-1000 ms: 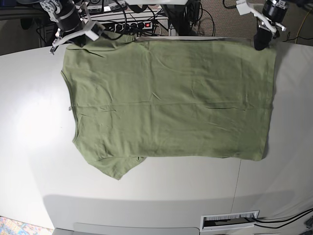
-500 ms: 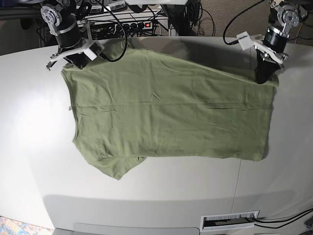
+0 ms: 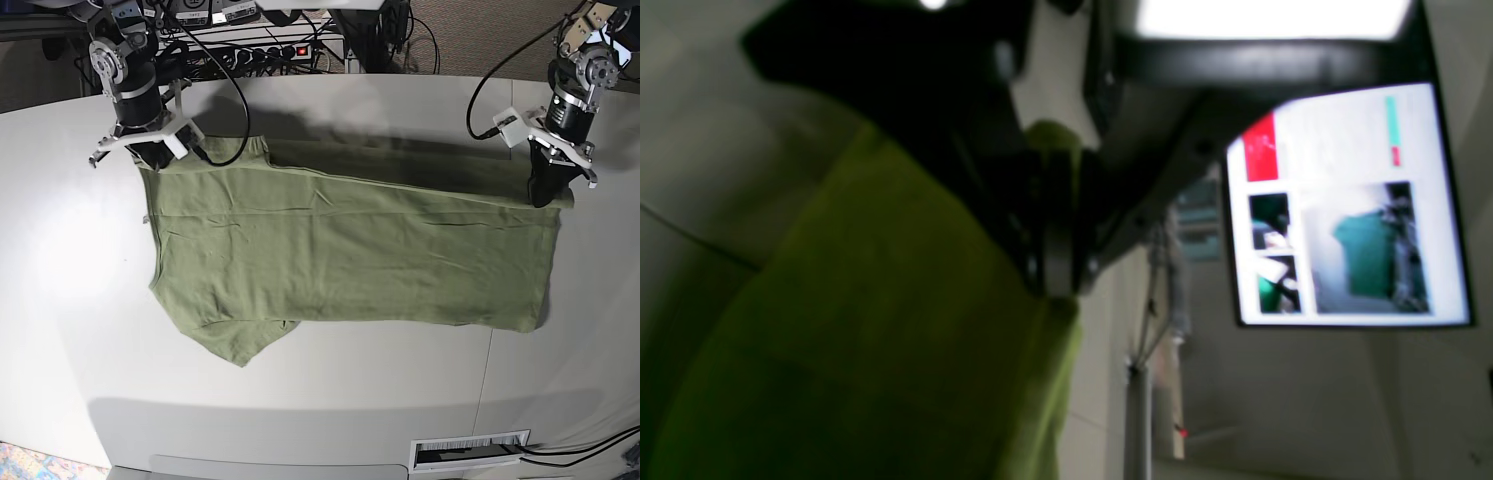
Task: Fold the T-shirt properly
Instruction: 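Lift the held edge and fold it over onto the shirt body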
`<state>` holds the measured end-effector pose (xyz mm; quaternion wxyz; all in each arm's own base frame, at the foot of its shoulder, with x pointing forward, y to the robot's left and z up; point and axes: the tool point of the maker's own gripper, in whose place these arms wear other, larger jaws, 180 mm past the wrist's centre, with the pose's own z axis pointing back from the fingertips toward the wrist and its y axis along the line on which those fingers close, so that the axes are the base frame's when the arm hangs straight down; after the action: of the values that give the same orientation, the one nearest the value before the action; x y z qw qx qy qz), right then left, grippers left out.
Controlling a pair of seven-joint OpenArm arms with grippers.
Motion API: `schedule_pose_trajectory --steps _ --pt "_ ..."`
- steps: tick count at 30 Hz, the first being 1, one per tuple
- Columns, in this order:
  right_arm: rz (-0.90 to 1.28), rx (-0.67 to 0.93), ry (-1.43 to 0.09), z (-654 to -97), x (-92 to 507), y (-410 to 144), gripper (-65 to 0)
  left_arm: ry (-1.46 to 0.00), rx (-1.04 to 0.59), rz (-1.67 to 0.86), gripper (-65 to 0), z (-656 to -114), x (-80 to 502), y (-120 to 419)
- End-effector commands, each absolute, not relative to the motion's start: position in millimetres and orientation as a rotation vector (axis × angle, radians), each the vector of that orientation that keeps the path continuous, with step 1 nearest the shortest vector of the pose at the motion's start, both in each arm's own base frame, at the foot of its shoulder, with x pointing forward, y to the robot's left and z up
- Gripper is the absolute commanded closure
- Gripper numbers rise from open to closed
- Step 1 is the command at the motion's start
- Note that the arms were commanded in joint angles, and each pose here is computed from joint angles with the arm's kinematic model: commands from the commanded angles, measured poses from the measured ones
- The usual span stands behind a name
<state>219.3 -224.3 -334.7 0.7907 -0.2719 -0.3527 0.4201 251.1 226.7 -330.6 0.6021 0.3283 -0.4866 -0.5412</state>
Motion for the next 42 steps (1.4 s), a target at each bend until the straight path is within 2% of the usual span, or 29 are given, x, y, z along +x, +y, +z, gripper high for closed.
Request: schedule_pose_trajectory --steps 1,26,28,30,32,38,42 --pt "0.903 -0.615 -0.803 -324 228 -225 0.0 -1.177 0.799 -1.235 0.0 -317 261 228" --pt "0.773 -0.644 -0.818 -341 274 -249 0.0 -1.202 0.744 -1.055 0.0 -339 289 243" --pt "0.771 -0.646 -0.813 -341 273 -250 0.0 -1.204 0.737 -1.048 -7.4 -341 289 241" --pt "0.771 -0.646 -0.812 -342 273 -250 -10.7 -1.21 0.732 -1.051 -14.9 -341 289 239" --pt "0.771 -0.646 -0.812 -341 273 -250 -18.1 -1.209 0.732 -1.051 -17.0 -341 289 239" --pt "0.768 -0.648 -0.814 -341 274 -250 -18.9 -1.207 0.73 -1.051 -17.0 -341 288 239" --pt "0.677 -0.702 -0.871 -328 279 -260 -18.9 -1.203 0.727 -1.052 -17.0 -343 287 239"
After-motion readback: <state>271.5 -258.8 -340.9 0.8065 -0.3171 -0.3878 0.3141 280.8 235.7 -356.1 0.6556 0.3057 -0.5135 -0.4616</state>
